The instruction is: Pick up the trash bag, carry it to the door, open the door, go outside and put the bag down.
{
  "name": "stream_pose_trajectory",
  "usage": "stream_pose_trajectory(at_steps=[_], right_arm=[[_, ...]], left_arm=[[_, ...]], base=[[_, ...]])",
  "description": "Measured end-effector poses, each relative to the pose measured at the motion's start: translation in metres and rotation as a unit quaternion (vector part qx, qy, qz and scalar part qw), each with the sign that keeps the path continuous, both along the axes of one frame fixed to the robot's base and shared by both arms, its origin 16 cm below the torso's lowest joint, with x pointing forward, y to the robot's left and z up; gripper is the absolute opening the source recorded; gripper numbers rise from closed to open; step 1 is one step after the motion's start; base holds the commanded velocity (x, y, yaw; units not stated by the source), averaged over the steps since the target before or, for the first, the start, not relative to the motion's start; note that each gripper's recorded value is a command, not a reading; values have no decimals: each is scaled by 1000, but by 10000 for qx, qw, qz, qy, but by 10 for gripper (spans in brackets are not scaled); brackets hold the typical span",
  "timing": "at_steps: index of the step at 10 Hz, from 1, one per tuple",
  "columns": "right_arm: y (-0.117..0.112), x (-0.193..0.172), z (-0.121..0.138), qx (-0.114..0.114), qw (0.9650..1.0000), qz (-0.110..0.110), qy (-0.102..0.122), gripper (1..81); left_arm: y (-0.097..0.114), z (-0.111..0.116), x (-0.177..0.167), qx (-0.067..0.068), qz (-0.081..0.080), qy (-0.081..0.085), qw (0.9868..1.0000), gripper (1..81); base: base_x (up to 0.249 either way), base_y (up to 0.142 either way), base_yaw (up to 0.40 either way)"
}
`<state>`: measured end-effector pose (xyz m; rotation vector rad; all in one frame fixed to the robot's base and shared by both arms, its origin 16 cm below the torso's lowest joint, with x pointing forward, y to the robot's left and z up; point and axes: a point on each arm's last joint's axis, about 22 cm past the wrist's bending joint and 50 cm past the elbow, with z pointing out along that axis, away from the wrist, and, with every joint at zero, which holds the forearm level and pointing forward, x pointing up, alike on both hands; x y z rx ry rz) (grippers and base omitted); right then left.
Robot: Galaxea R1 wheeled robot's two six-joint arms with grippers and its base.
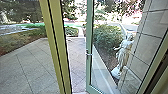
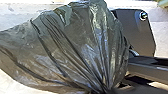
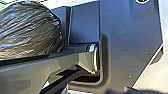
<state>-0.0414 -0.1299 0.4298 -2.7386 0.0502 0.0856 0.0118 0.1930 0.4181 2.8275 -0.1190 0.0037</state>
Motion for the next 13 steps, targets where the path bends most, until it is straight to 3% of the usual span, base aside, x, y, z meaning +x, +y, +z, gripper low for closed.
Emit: stream_pose_trajectory(at_steps=[13], right_arm=[[-1,-7,-1,-32,10000,5,49,811]], left_arm=[[-3,0,0,-24,1,3,10000,10]], base=[[0,-145,0]])
